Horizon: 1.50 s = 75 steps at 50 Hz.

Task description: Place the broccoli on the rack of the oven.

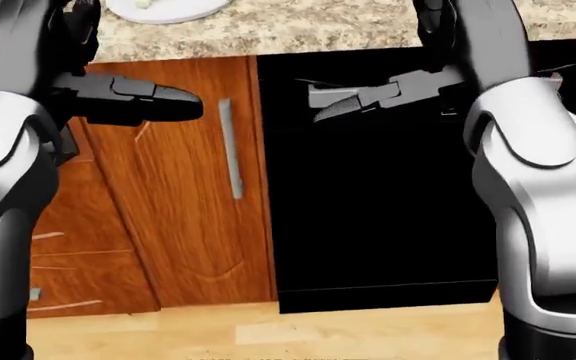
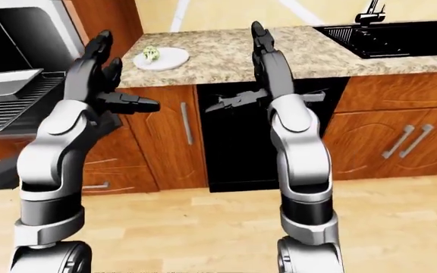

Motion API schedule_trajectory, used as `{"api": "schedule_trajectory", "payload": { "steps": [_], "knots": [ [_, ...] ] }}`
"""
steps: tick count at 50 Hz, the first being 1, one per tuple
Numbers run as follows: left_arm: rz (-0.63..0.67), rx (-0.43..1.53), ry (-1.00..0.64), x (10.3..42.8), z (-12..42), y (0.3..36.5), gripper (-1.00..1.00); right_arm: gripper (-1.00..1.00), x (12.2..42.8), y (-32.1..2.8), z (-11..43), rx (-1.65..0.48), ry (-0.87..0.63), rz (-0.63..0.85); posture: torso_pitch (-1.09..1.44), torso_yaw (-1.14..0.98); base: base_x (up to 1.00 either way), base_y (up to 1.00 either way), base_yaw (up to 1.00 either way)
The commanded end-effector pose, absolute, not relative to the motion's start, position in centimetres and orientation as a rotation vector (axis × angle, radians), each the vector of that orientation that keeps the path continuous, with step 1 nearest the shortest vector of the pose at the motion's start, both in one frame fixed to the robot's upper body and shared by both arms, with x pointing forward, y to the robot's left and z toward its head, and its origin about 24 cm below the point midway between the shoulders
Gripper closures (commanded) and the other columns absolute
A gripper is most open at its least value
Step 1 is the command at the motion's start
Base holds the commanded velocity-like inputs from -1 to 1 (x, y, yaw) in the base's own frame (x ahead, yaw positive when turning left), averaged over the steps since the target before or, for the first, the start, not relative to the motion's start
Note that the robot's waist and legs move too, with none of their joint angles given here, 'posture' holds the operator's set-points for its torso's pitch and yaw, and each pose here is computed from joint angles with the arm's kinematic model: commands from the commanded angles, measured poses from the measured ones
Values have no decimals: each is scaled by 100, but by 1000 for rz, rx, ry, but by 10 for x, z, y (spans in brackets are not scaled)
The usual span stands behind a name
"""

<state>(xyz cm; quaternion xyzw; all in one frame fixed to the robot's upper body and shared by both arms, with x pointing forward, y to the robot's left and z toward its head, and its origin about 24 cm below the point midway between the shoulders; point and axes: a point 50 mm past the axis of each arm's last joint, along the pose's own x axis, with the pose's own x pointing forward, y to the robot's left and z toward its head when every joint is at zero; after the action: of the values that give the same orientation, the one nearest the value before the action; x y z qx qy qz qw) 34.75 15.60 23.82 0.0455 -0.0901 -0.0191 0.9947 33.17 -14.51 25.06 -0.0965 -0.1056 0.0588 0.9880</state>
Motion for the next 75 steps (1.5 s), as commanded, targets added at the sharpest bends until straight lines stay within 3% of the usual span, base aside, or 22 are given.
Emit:
{"api": "schedule_trajectory", "payload": {
  "steps": [1,55,75],
  "knots": [
    [-61,96,-308,340,266,149,-100,-100,323,-149,278,-201,-342,86,0,0,26,39,0],
    [-75,106,-312,335,267,147,-100,-100,318,-146,281,-208,-389,103,0,0,20,13,0],
    [-69,108,-312,337,268,148,-100,-100,315,-150,275,-195,-392,95,0,0,0,0,56]
  ]
}}
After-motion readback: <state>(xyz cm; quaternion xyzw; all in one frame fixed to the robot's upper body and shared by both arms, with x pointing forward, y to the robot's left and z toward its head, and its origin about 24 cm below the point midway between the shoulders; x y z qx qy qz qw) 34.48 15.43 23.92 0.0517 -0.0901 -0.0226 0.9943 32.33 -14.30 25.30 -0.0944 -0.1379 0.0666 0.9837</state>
